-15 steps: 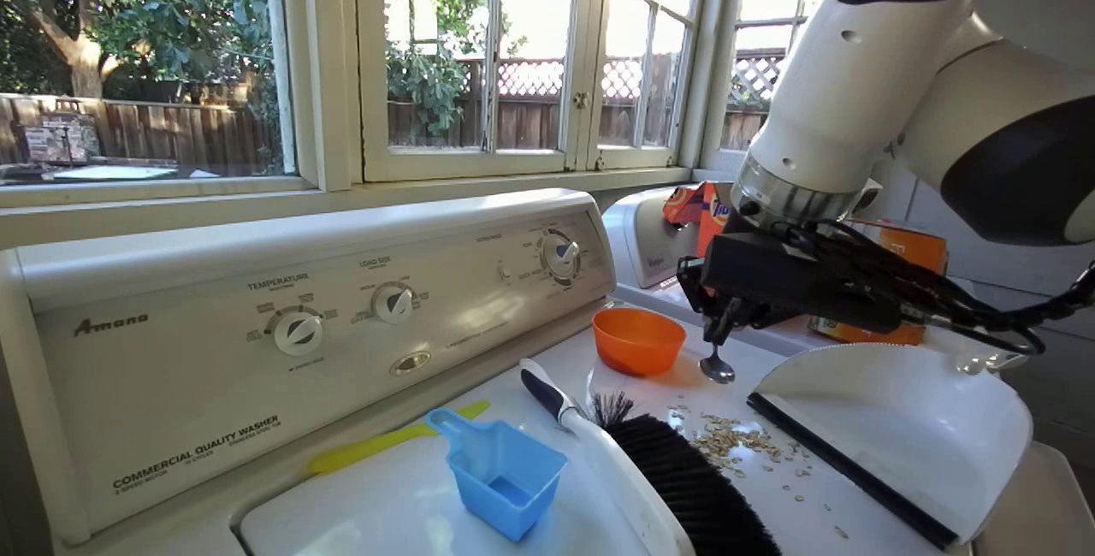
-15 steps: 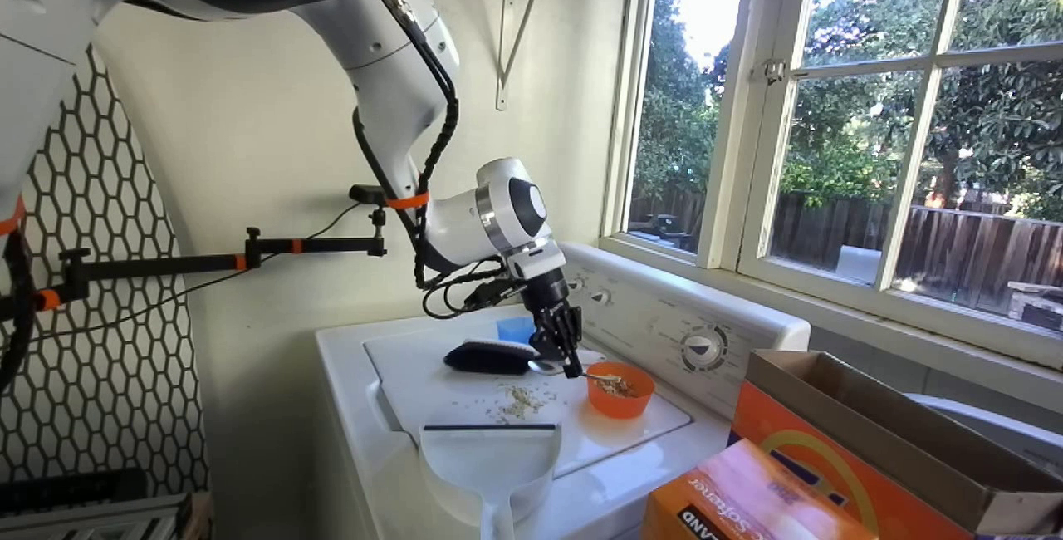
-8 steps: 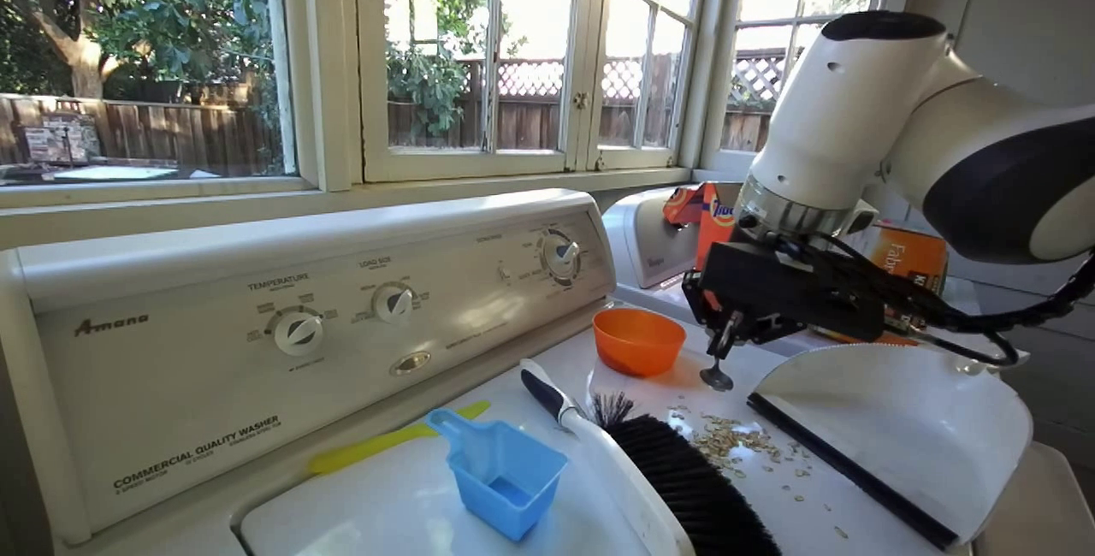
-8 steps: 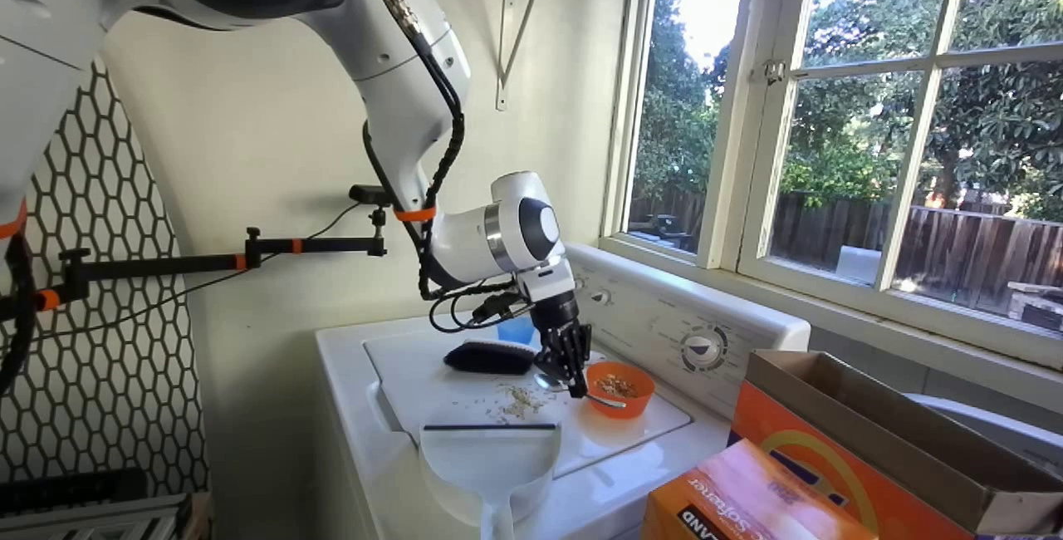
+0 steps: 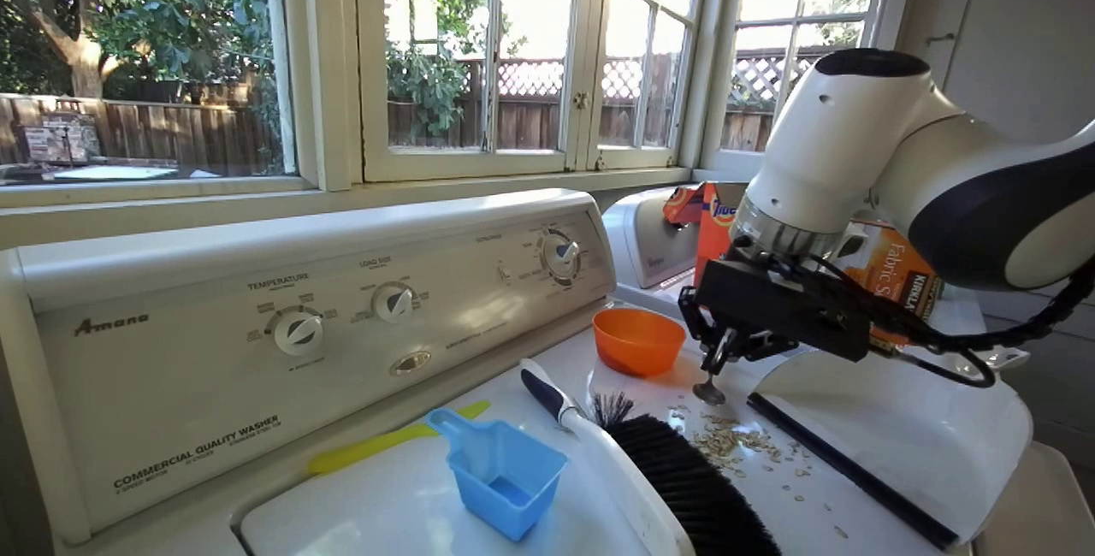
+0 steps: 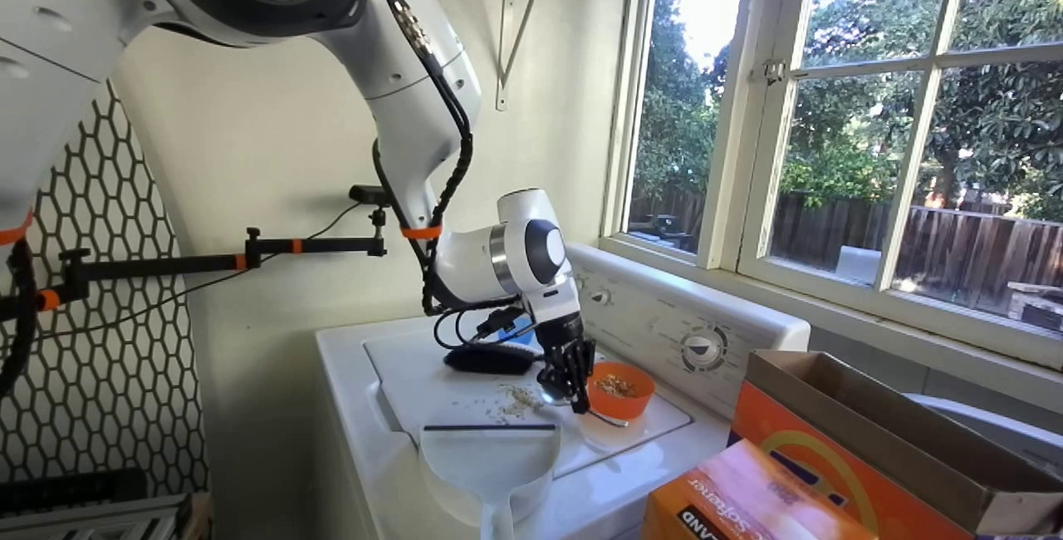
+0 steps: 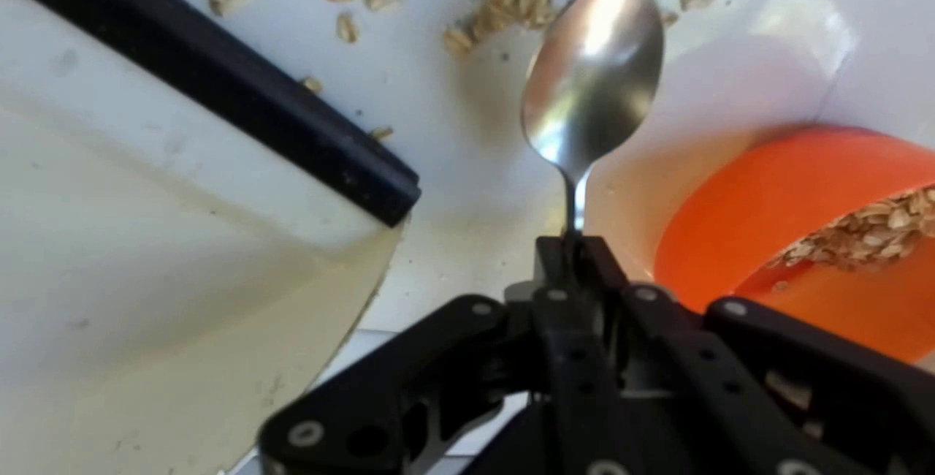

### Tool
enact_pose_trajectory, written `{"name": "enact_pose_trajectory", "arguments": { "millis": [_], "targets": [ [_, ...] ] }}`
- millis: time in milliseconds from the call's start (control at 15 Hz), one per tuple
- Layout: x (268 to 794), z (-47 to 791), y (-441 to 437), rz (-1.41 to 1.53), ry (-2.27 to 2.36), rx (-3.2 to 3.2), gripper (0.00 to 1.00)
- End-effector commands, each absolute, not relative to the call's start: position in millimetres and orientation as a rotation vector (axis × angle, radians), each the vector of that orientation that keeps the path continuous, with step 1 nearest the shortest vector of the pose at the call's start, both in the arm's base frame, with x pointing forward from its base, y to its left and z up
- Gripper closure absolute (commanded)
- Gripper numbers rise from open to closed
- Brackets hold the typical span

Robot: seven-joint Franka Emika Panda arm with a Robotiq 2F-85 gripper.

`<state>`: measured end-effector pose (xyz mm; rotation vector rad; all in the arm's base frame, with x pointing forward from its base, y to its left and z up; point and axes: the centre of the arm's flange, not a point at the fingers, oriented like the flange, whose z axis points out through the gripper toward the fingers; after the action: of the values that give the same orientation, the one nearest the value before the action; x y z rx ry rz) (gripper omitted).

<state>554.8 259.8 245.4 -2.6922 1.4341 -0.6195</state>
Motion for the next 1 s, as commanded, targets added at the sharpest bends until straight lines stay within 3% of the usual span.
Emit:
{"name": "enact_pose_trajectory", "arguments": {
  "millis": [0,400,467,600,933],
  "targets": [
    [556.8,235.7,264.3,-0.596,1.449,-2.654,0.98],
    [561.1,229.8,265.9,-0.587,1.463,-2.643,0.96],
    [561.3,230.1,266.0,-0.589,1.462,-2.641,0.69],
    [561.1,231.5,266.3,-0.597,1.458,-2.638,0.59],
    [559.5,237.8,267.6,-0.619,1.445,-2.631,0.21]
  ]
}}
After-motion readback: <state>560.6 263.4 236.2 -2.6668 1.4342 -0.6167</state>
